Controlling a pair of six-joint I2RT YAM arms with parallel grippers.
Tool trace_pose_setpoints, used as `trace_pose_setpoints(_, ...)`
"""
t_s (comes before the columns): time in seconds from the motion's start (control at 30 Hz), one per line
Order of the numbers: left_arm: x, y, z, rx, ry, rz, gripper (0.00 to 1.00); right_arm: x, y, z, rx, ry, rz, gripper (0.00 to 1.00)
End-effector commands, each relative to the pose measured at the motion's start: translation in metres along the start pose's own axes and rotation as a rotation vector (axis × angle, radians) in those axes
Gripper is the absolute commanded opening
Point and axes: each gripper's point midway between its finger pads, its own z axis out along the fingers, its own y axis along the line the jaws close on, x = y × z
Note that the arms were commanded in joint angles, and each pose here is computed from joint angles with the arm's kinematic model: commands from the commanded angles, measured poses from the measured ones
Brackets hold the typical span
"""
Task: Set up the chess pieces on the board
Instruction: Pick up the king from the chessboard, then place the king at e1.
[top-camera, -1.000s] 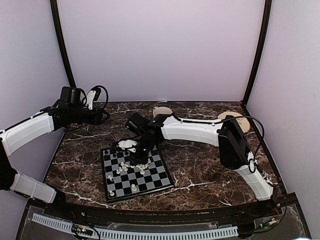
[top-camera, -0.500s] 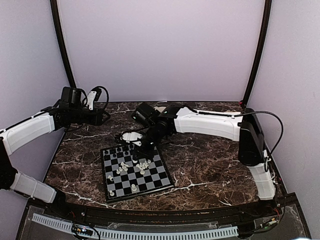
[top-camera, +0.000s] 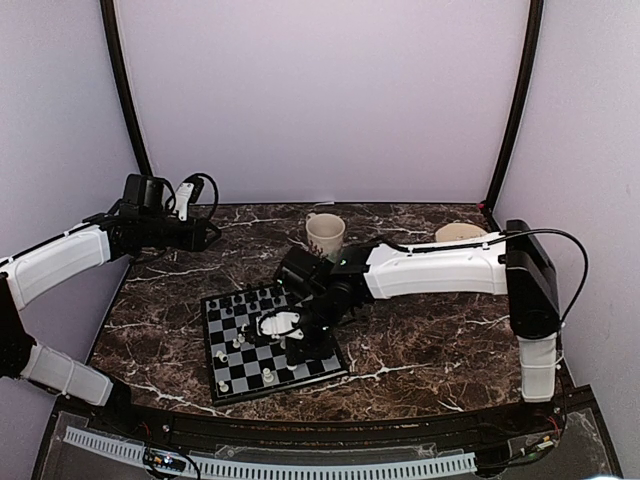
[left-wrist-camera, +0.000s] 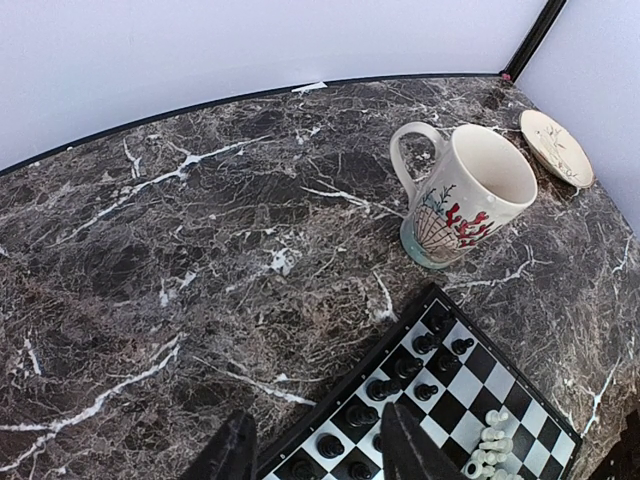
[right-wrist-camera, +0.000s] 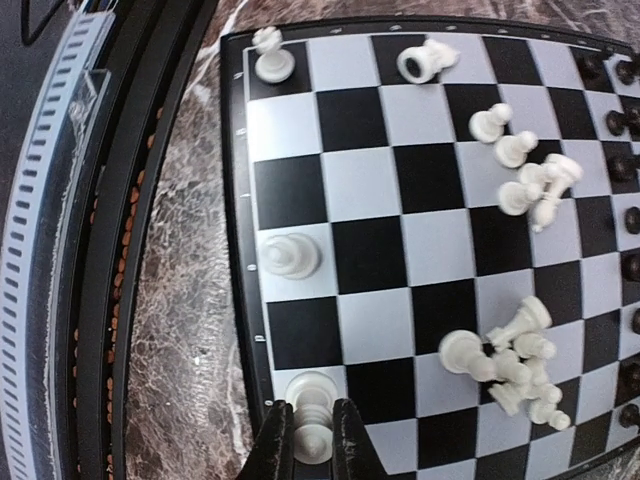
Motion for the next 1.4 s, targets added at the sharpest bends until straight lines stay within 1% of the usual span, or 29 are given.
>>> trace_pose_setpoints(0.0,0.003,0.0,0.001,0.012,0.009,-0.006,0.44,-0.006,0.014,0.009,0.043,0.012,-0.113,0.01)
trace_pose_setpoints(0.47,0.005,0.0,0.003,0.013,0.018,-0.004,0.44,-0.008,0.008,0.03,0.057,0.02,-0.102,0.01)
trace_pose_setpoints(1.0,0.005,0.0,0.003,0.017,0.02,-0.006,0.44,-0.008,0.009,0.04,0.036,0.02,-0.09,0.02)
trace_pose_setpoints(1.13,0.006,-0.001,0.004,0.02,0.021,-0.006,0.44,-0.006,0.006,0.042,0.052,0.029,-0.083,0.05)
trace_pose_setpoints(1.37,0.006,-0.001,0.004,0.02,0.023,-0.008,0.44,-0.005,0.005,0.041,0.057,0.033,-0.082,0.16)
